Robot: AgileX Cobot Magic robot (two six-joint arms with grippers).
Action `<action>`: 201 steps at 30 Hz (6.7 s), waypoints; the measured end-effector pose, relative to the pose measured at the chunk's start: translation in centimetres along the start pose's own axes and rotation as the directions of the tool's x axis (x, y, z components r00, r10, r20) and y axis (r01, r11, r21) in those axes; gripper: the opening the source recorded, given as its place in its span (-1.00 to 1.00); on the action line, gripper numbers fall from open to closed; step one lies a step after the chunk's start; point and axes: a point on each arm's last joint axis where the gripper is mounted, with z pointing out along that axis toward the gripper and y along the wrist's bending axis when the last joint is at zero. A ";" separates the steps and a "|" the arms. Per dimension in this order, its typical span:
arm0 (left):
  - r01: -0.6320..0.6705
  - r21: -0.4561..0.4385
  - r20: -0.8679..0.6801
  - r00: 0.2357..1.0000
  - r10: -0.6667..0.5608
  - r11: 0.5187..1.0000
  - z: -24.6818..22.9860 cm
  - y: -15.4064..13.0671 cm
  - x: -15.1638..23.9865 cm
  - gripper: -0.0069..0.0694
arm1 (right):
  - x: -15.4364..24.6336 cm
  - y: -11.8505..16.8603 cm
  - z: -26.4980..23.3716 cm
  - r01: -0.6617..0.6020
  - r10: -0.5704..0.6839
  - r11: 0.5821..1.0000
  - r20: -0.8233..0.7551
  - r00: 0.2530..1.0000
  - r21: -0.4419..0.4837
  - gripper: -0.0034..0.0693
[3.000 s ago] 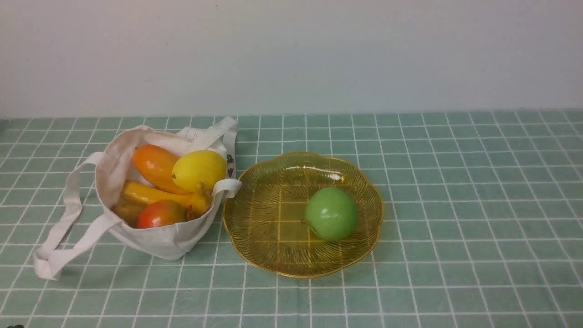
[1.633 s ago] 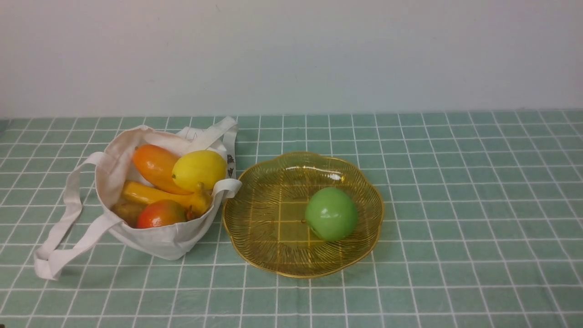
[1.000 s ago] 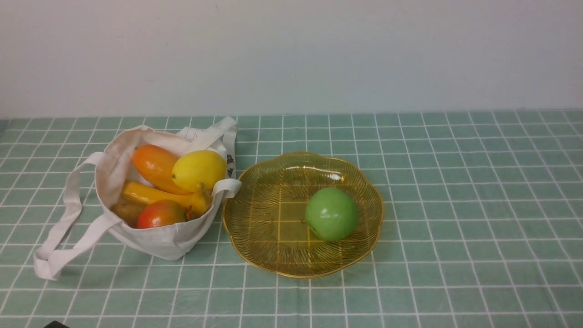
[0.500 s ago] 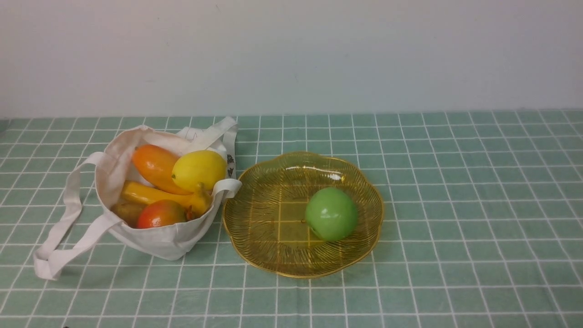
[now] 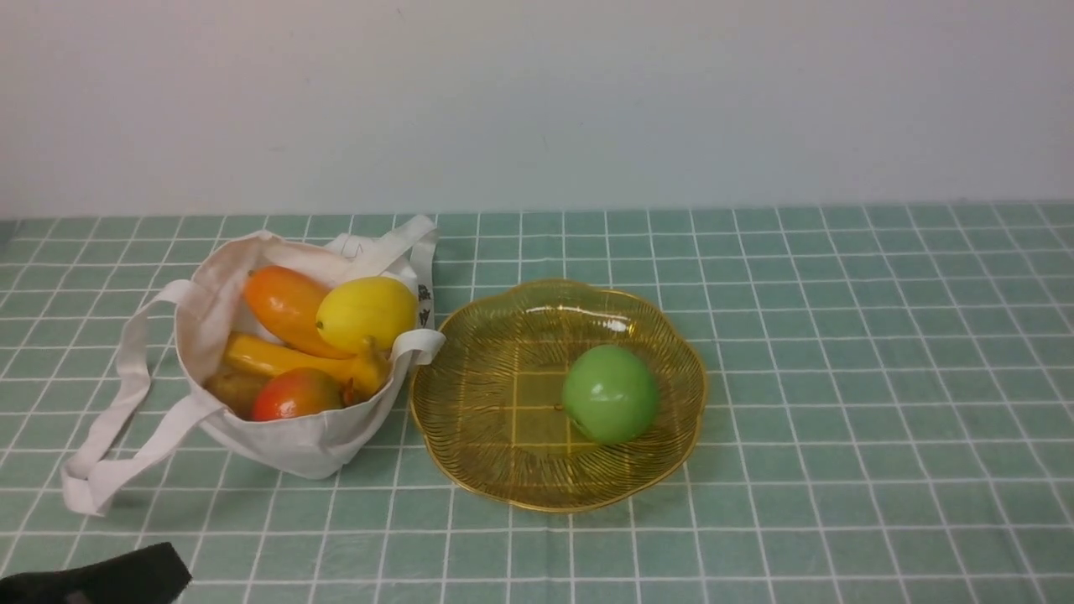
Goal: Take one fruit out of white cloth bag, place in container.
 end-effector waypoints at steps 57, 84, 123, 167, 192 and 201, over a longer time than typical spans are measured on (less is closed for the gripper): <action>-0.700 -0.156 -0.604 0.625 0.493 0.697 33.6 -2.7 -17.6 0.90 | 0.0 0.0 0.0 0.000 0.000 1.000 0.000 1.000 0.000 -0.95; -0.662 -0.112 -0.496 0.683 0.535 0.741 24.1 -12.6 -21.8 0.61 | 0.0 0.0 0.0 0.000 0.000 1.000 0.000 1.000 0.000 -0.95; -0.723 0.134 -0.606 0.481 0.634 0.677 31.5 -18.1 -11.0 0.49 | 0.0 0.0 0.0 0.000 0.000 1.000 0.000 1.000 0.000 -0.95; -0.761 0.118 0.264 0.643 0.719 0.638 -0.7 -6.9 -3.9 -0.84 | 0.0 0.0 0.0 0.000 0.000 1.000 0.000 1.000 0.000 -0.95; -0.741 -0.062 0.199 0.648 0.736 0.669 0.1 -0.1 -0.8 -0.84 | 0.0 0.0 0.0 0.000 0.000 1.000 0.000 1.000 0.000 -0.95; -0.566 -0.342 0.268 0.707 0.655 0.750 0.5 6.8 2.3 -0.84 | 0.0 0.0 0.0 0.000 0.000 1.000 0.000 1.000 0.000 -0.95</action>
